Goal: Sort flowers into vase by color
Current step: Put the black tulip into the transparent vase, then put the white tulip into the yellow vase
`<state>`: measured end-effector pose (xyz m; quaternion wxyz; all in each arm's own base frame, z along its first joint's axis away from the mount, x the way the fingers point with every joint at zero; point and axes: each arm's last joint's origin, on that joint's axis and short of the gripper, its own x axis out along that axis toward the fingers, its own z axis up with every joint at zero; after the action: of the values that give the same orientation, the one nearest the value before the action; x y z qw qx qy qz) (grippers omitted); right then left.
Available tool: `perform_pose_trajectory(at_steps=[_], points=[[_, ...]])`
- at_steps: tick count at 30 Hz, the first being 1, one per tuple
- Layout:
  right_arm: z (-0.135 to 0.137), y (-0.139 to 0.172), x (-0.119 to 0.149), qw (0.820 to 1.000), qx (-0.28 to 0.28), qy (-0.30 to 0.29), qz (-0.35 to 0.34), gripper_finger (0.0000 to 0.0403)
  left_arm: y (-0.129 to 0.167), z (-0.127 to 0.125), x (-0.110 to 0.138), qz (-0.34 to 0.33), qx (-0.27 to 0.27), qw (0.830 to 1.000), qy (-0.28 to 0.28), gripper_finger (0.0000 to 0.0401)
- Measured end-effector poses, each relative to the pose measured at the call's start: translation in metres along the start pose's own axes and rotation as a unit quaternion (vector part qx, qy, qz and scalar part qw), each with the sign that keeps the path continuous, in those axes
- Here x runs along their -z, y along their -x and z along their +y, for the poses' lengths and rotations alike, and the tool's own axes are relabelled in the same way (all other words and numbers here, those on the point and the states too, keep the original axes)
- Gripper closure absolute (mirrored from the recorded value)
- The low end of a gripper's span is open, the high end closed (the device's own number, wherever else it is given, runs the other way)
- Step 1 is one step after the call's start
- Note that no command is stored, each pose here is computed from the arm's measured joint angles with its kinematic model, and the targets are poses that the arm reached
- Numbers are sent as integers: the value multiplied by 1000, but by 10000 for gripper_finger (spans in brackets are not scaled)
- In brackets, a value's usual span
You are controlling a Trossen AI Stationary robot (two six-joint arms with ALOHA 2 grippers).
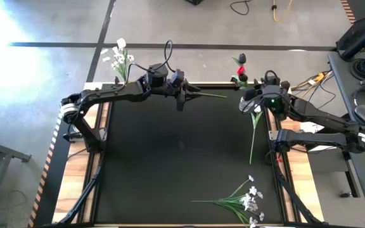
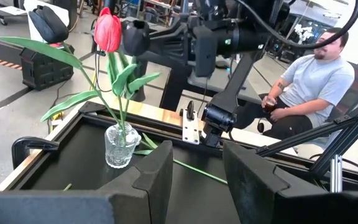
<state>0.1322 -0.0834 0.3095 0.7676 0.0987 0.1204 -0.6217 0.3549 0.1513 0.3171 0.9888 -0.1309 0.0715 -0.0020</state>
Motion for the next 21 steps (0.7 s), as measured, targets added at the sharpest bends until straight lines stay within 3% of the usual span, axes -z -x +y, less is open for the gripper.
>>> perform_pose_trajectory(at_steps=[9, 21], points=[[-9, 17, -21, 998, -43, 3, 54, 259, 0, 0, 0, 0, 0, 1000, 0, 274], [-34, 44, -34, 989, -56, -15, 139, 285, 0, 0, 0, 1, 0, 1000, -2, 274]])
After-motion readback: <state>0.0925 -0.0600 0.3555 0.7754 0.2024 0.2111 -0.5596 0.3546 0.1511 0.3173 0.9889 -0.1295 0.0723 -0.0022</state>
